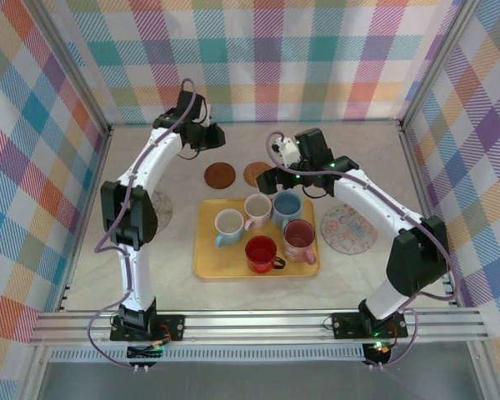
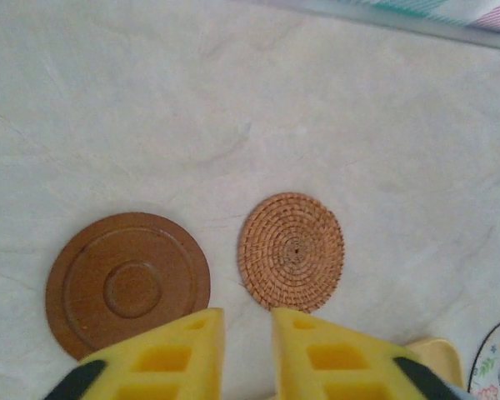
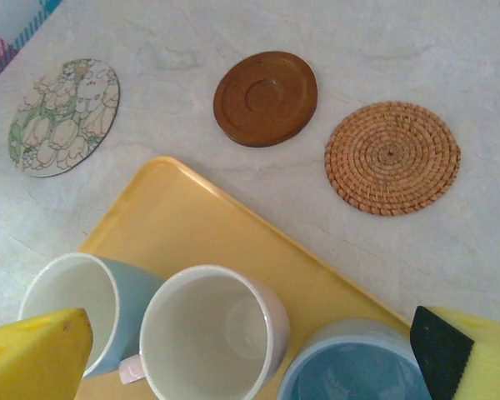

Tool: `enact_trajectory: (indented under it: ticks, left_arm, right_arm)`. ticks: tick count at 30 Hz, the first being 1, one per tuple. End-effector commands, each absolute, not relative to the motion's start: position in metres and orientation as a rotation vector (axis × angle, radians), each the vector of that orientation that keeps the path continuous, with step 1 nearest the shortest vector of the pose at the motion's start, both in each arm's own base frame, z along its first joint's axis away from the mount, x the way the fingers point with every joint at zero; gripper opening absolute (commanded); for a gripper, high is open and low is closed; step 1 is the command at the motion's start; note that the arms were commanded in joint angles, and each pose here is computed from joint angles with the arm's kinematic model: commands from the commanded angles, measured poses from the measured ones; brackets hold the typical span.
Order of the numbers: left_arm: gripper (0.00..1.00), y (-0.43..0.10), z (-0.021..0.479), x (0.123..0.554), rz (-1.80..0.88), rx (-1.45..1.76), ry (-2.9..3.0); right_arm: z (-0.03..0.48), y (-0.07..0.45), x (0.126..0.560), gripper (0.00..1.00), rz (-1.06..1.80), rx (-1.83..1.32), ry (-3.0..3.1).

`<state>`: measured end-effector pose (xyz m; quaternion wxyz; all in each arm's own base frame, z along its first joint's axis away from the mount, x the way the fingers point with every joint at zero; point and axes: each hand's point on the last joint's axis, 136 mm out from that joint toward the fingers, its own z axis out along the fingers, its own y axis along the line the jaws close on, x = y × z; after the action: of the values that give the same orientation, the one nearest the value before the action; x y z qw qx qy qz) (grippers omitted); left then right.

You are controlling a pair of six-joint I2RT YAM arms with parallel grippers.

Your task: Place the cup by the coaster

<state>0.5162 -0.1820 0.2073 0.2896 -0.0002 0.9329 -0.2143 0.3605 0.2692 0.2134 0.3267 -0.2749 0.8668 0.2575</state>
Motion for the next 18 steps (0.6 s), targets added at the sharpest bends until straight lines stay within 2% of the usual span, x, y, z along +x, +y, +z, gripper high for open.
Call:
enact_trajectory:
  ticks: [1,4,8,13,18]
  left_arm:
    - [0.32,-0.171,0.223,0.487,-0.510,0.026,2.520]
    - [0.42,-0.161,0.232,0.468,-0.477,0.030,2.517]
    - [0.69,-0.148,0.244,0.443,-0.434,0.021,2.484]
    - [0.83,-0.125,0.242,0.414,-0.350,-0.027,2.494]
    - [0.91,-0.097,0.238,0.391,-0.293,-0.132,2.485]
  right_arm:
    - [0.236,0.274,0.347,0.99,0.716,-0.788,2.186]
    - [0.248,0.280,0.336,0.99,0.787,-0.837,2.136]
    - [0.265,0.288,0.321,0.99,0.888,-0.890,2.040]
    - [0.283,0.299,0.303,0.99,0.971,-0.959,1.917]
    - [0.288,0.309,0.288,0.99,0.993,-1.023,1.810]
